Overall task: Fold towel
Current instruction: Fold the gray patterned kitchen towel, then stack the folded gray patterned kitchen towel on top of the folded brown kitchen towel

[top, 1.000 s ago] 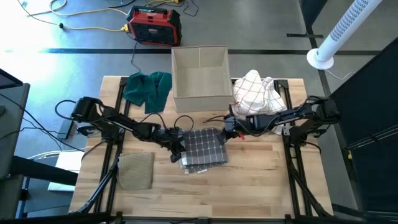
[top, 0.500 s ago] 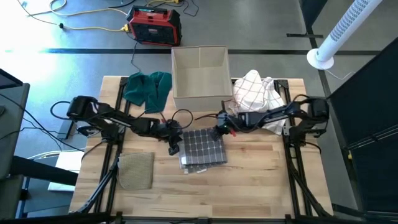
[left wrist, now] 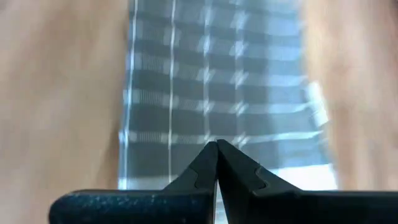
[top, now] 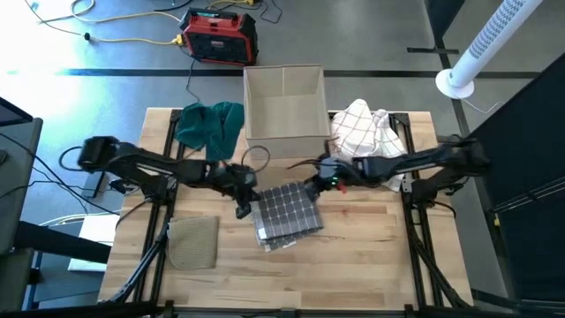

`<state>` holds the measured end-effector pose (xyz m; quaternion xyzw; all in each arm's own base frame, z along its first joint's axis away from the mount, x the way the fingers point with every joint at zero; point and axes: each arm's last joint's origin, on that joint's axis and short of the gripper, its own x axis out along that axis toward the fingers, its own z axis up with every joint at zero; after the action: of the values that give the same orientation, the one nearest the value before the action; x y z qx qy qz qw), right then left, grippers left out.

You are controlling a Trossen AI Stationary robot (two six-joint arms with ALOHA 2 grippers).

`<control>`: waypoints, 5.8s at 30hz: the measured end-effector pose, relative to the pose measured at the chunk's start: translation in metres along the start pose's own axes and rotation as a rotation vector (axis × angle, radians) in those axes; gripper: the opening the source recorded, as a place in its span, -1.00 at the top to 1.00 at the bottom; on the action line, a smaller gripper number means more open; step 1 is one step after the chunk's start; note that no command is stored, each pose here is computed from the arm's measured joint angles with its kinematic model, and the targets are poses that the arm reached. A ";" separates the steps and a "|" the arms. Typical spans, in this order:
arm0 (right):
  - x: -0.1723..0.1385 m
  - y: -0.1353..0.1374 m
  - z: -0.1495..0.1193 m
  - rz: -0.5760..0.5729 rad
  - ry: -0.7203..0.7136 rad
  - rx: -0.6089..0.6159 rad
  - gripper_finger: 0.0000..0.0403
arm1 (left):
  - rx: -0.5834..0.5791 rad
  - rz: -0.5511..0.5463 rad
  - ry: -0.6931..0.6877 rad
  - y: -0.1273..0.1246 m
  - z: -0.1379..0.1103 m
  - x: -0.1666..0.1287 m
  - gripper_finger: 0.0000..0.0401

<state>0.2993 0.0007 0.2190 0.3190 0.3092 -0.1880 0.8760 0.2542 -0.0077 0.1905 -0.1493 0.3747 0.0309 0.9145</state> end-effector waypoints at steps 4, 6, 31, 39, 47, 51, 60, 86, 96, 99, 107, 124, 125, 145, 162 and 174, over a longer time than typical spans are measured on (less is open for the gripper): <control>-0.039 0.024 -0.004 0.149 -0.044 -0.105 1.00 | 0.079 -0.007 -0.113 0.000 0.016 -0.020 0.89; -0.055 0.034 -0.009 0.202 -0.065 -0.143 1.00 | 0.068 0.006 -0.120 0.005 0.019 -0.021 0.77; -0.087 0.059 -0.061 0.141 -0.048 -0.181 1.00 | 0.130 0.184 0.056 0.025 -0.017 0.086 -0.37; -0.087 0.058 -0.060 0.131 -0.049 -0.190 1.00 | 0.160 0.206 0.175 0.014 -0.029 0.098 0.30; -0.087 0.055 -0.059 0.055 -0.116 -0.217 1.00 | 0.114 0.069 0.238 0.007 -0.011 0.088 0.91; -0.086 0.053 -0.056 0.040 -0.129 -0.214 1.00 | 0.135 -0.026 0.325 -0.003 0.013 0.068 0.91; -0.082 0.048 -0.050 0.012 -0.139 -0.217 1.00 | 0.187 -0.252 0.484 -0.026 0.062 0.000 0.91; -0.074 0.035 -0.032 -0.056 -0.154 -0.290 1.00 | -0.220 -0.198 0.736 -0.083 0.042 -0.130 0.91; -0.074 0.033 -0.032 -0.063 -0.146 -0.313 1.00 | -0.203 -0.072 0.942 -0.081 0.004 -0.131 0.91; -0.074 0.033 -0.032 -0.062 -0.143 -0.312 1.00 | -0.217 -0.097 0.946 -0.079 -0.007 -0.116 0.91; -0.074 0.033 -0.033 -0.055 -0.134 -0.308 1.00 | -0.234 0.016 1.016 -0.060 -0.044 -0.090 0.91; -0.074 0.032 -0.033 -0.059 -0.124 -0.319 1.00 | -0.337 -0.372 0.577 -0.100 0.041 -0.106 0.91; -0.074 0.032 -0.033 -0.059 -0.123 -0.317 1.00 | -0.332 -0.377 0.582 -0.102 0.039 -0.107 0.91; -0.074 0.030 -0.035 -0.080 -0.101 -0.331 1.00 | -0.322 -0.037 0.851 -0.048 -0.055 -0.086 0.91; -0.074 0.030 -0.035 -0.081 -0.100 -0.307 1.00 | -0.269 0.224 0.849 -0.029 -0.072 -0.090 0.31; -0.074 0.031 -0.035 -0.073 -0.107 -0.295 1.00 | -0.281 0.305 0.839 -0.037 -0.048 -0.118 -0.05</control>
<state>0.2464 0.0560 0.2602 0.1647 0.2978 -0.1890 0.9211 0.1434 -0.0510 0.2492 -0.2144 0.7220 0.1525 0.6399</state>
